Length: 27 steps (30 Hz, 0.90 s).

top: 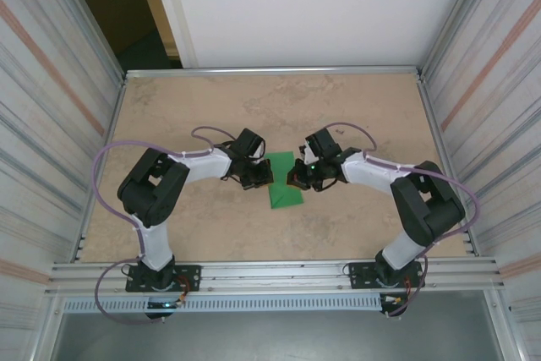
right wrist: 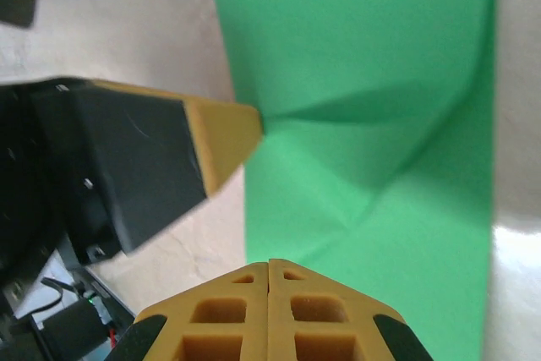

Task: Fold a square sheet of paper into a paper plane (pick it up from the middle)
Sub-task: Fold the triangle a second time at the center of the table.

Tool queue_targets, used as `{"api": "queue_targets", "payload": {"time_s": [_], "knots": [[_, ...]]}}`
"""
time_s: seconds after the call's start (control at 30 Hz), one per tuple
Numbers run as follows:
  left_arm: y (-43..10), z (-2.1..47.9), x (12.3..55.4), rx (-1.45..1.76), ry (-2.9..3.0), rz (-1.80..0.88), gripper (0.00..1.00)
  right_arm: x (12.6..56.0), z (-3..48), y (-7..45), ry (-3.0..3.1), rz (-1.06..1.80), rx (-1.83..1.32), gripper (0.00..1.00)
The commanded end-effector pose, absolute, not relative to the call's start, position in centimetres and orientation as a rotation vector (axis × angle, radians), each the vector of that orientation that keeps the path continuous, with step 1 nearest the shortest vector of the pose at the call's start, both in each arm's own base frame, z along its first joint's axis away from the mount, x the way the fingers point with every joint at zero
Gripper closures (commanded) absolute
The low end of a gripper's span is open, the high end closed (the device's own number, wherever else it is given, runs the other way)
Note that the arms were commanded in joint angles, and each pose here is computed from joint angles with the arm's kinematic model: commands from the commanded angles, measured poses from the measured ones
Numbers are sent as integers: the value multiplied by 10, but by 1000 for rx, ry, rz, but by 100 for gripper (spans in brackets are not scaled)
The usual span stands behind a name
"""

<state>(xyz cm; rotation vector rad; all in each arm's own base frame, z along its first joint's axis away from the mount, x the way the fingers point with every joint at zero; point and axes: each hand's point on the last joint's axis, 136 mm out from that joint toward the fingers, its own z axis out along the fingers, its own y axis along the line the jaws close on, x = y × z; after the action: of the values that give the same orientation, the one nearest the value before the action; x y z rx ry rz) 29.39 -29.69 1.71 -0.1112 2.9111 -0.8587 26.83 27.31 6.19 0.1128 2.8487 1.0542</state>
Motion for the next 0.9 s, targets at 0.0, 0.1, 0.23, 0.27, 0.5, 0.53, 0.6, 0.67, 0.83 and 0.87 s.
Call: {"api": "queue_targets", "payload": {"time_s": [0.0, 0.1, 0.23, 0.27, 0.5, 0.53, 0.6, 0.67, 0.83, 0.87], "knots": [[-269, -26, 272, -143, 3055, -646, 100, 274, 46, 283, 2872, 1010, 75, 100], [-272, -24, 275, -136, 3049, -654, 100, 282, 37, 286, 2879, 998, 98, 100], [-276, -17, 280, -117, 3035, -666, 100, 283, 18, 282, 2911, 985, 139, 100], [-277, -15, 281, -110, 3030, -671, 100, 283, 14, 280, 2917, 975, 152, 100], [-299, 36, 302, -19, 2895, -820, 98, 270, -15, 259, 2983, 883, 240, 100], [-302, 46, 303, -13, 2860, -857, 96, 267, -19, 256, 2995, 869, 257, 100], [-306, 66, 301, -8, 2791, -938, 91, 264, -26, 250, 3011, 857, 290, 100], [-308, 75, 293, -18, 2750, -1010, 88, 262, -30, 247, 3016, 857, 310, 100], [-318, 67, 265, -29, 2751, -1110, 90, 260, -33, 243, 3021, 851, 334, 100], [-322, 65, 260, -12, 2762, -1114, 92, 261, -33, 243, 3020, 854, 337, 100]]}}
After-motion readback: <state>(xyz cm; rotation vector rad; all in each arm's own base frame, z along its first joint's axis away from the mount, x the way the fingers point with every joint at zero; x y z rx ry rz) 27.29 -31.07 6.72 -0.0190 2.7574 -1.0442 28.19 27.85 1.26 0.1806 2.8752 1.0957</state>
